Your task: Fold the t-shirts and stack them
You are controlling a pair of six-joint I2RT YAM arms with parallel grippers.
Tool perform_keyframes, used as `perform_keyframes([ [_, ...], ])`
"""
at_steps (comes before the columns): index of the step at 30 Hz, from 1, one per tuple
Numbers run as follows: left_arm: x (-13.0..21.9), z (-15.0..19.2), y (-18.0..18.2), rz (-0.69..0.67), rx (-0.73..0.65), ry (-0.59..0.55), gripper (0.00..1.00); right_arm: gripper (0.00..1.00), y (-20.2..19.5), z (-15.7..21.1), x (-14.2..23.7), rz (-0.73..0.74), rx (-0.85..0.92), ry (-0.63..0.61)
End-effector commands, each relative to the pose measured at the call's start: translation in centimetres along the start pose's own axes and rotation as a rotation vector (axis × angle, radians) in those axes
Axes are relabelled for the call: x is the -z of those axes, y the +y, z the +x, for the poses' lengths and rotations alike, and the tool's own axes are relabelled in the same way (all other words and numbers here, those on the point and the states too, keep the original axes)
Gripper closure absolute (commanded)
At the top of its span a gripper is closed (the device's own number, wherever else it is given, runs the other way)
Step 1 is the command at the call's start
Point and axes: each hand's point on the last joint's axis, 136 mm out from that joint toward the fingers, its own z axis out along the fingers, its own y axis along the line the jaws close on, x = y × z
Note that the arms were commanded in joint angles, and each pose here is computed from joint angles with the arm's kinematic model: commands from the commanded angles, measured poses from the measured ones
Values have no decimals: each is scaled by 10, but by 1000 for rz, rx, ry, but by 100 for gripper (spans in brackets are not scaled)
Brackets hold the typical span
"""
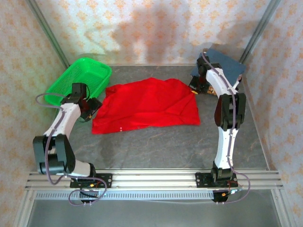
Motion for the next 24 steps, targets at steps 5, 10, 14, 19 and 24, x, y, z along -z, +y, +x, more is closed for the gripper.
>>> perform_keyframes([
  [5,3,44,42,-61,56,67,26,74,34,-14,-9,-134,10,-2],
  [10,3,65,63,-78,95,74,24,49,39,-14,39,-227,45,-104],
  [14,0,77,74,-78,128,81,24,39,-3,29,63,-246,-55,-58],
  [19,-15,88,83,-69,174,95,27,39,-41,92,49,-351,-122,50],
  [24,-34,84,77,-31,203,103,30,46,-64,132,17,-357,-112,102],
])
